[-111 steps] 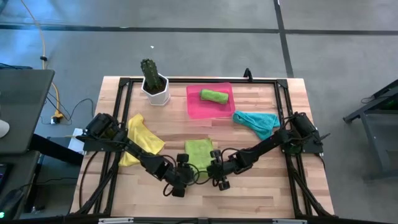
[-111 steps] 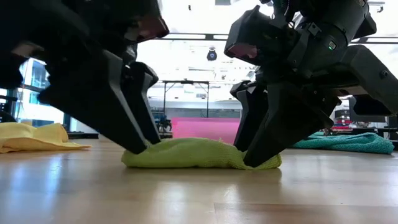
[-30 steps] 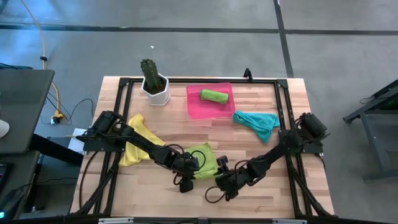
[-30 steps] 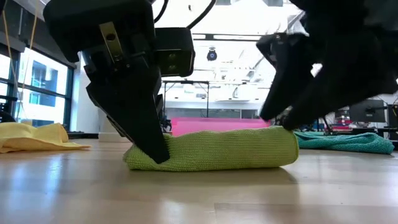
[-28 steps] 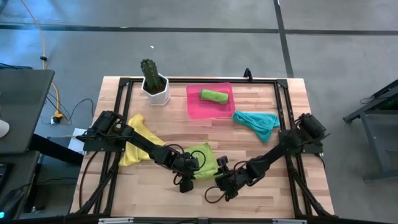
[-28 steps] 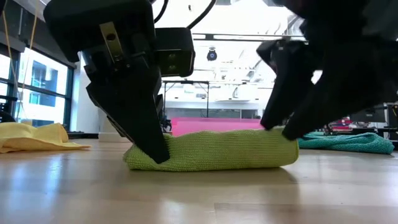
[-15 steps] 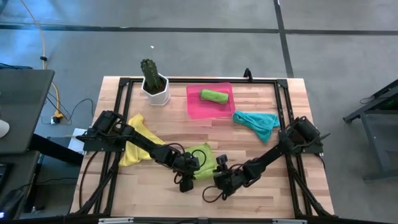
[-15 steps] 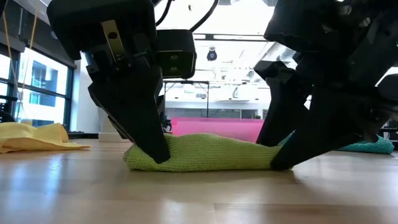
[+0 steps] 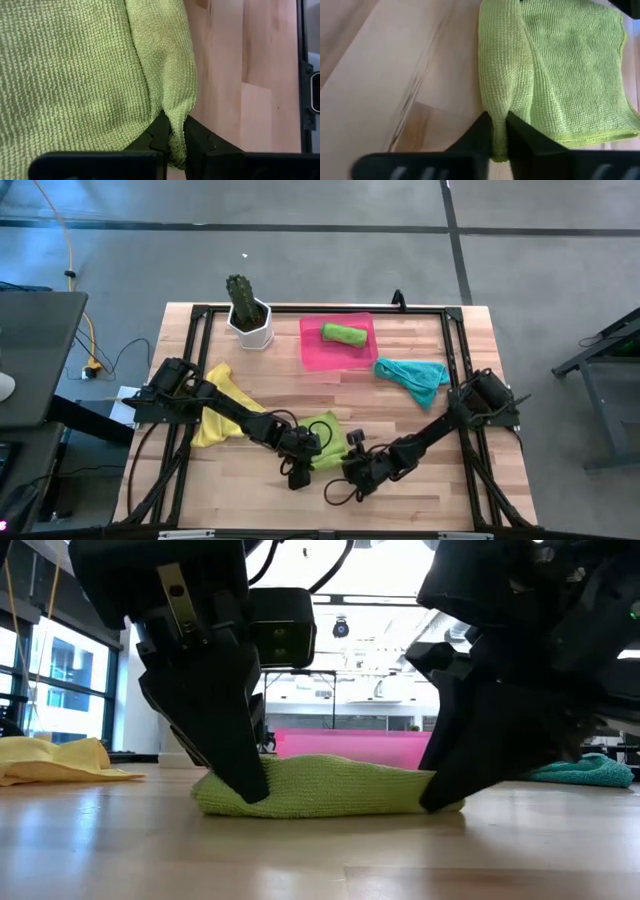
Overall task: Roll microfiber towels into tight, uniform cylinder then place into a basket
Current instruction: Roll the light green microfiber cloth
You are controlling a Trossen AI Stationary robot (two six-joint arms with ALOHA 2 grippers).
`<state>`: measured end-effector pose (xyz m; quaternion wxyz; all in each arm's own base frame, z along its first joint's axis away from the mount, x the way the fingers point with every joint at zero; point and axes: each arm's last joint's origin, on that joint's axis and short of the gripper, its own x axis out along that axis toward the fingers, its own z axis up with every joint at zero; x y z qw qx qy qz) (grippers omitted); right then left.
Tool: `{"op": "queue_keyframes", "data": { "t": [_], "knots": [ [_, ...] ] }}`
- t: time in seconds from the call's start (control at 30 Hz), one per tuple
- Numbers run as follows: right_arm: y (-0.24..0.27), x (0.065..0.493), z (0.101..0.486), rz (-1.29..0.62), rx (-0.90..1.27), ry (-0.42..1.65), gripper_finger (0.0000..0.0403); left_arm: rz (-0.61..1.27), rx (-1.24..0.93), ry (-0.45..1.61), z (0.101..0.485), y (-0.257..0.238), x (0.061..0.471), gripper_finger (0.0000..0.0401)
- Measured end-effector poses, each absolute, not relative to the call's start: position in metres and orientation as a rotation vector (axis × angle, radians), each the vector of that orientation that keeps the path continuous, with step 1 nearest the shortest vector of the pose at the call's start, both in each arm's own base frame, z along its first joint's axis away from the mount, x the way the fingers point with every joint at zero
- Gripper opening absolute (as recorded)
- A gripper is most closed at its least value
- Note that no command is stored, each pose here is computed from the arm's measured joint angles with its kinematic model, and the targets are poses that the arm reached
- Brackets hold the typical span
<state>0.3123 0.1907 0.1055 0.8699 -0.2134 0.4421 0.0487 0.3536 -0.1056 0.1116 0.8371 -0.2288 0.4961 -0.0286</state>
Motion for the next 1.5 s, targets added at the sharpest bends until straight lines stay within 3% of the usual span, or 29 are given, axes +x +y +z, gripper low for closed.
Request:
{"op": "queue_keyframes", "data": {
  "t": [0.3,0.67,1.07,1.5],
  "knots": [
    [0.180,0.319,0.111,0.161,-0.174,0.985,0.0005,-0.080,-0.501,1.061,0.111,-0.104,0.354,0.0025],
    [0.139,0.342,0.126,0.297,0.337,1.058,0.0002,-0.103,-0.614,1.094,0.112,-0.095,0.356,0.0024],
    [0.130,0.345,0.129,0.348,0.498,1.110,0.0002,-0.116,-0.716,1.102,0.129,-0.088,0.354,0.0021],
    [0.112,0.345,0.126,0.156,0.561,1.160,0.0002,0.083,-0.904,1.147,0.128,-0.059,0.353,0.0023]
  ]
}}
